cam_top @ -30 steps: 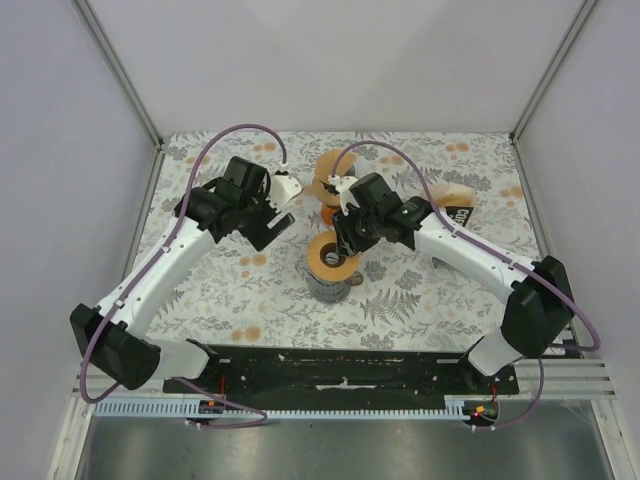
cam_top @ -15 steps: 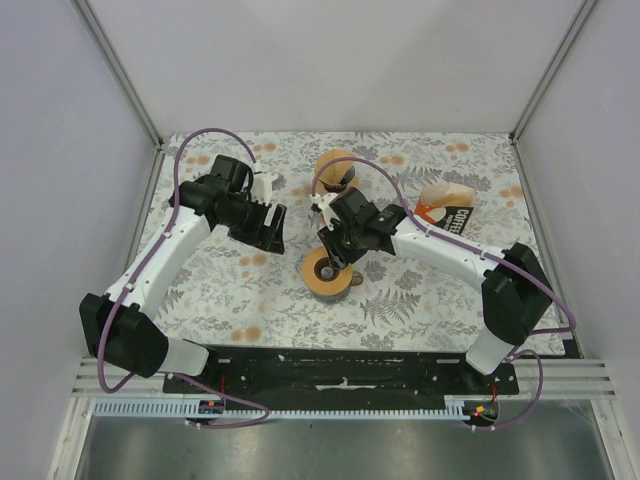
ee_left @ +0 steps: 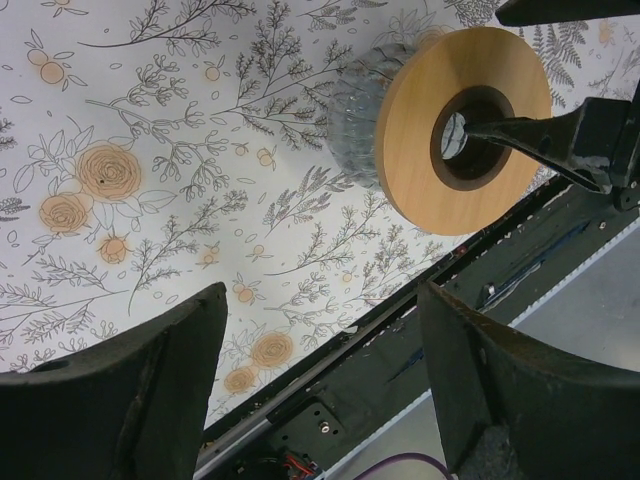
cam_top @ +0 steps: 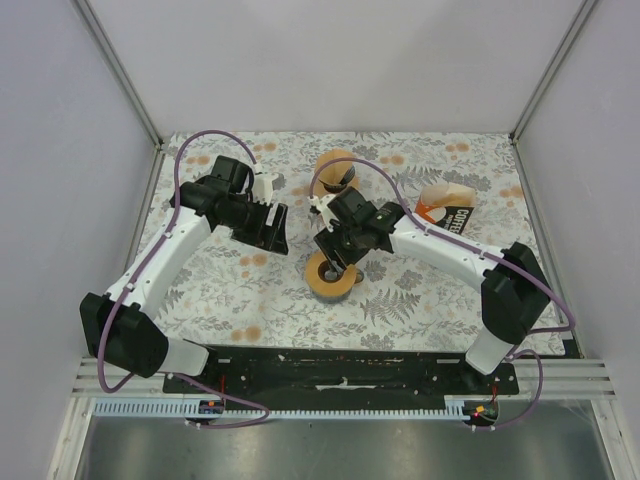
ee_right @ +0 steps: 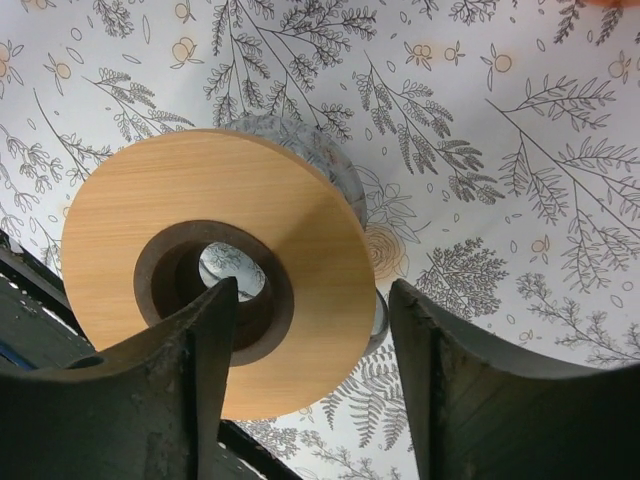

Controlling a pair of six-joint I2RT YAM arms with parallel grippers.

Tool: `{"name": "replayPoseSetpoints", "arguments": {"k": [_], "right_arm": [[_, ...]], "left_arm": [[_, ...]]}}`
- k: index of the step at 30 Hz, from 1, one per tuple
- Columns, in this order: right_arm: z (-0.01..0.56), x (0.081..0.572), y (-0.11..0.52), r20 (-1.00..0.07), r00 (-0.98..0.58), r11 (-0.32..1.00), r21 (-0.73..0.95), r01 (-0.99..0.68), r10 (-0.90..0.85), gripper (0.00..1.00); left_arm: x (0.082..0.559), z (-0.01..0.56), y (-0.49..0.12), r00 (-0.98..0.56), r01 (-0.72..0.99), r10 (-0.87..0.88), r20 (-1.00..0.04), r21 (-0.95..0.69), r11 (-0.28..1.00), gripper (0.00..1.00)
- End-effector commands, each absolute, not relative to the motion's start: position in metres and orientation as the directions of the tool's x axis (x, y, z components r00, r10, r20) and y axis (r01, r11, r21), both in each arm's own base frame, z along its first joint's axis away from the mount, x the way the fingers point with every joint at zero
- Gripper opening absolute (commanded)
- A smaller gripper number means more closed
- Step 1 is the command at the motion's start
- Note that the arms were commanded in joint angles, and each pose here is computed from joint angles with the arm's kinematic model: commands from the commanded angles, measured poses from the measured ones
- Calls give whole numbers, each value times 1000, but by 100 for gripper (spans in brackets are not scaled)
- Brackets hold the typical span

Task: Place the coffee filter in the dripper

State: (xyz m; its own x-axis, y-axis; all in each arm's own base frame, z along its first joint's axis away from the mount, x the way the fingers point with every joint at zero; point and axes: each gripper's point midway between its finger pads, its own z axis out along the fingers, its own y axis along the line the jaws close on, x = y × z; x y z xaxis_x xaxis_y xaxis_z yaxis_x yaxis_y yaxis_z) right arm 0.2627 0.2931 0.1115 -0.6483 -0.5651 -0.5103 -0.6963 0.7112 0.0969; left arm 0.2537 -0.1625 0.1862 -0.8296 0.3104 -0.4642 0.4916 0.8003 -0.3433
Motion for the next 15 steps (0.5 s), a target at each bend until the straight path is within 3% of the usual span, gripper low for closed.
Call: {"name": "replayPoseSetpoints", "arguments": {"k": [1,7,10,15], "right_arm": [[147,270,296,-573,-602,700,67,-711,-556,71],[198,277,276,-686,-539,743,-5,-669,-489,81],[217,285,230,-745,-543,849,-59,-525,-388,85],[224,296,136,-805,-584,975,35,-221,-104,85]], "left_arm": [[256,201,-171,-817,499,278,-505,-378,780,82],[262,209,-171,-801,508,277,-530,-361,782,82],[268,213,-169,-791,508,275,-546,-337,793,81],[281,225,-168,-759,514,265,-595,-299,804,80]]}}
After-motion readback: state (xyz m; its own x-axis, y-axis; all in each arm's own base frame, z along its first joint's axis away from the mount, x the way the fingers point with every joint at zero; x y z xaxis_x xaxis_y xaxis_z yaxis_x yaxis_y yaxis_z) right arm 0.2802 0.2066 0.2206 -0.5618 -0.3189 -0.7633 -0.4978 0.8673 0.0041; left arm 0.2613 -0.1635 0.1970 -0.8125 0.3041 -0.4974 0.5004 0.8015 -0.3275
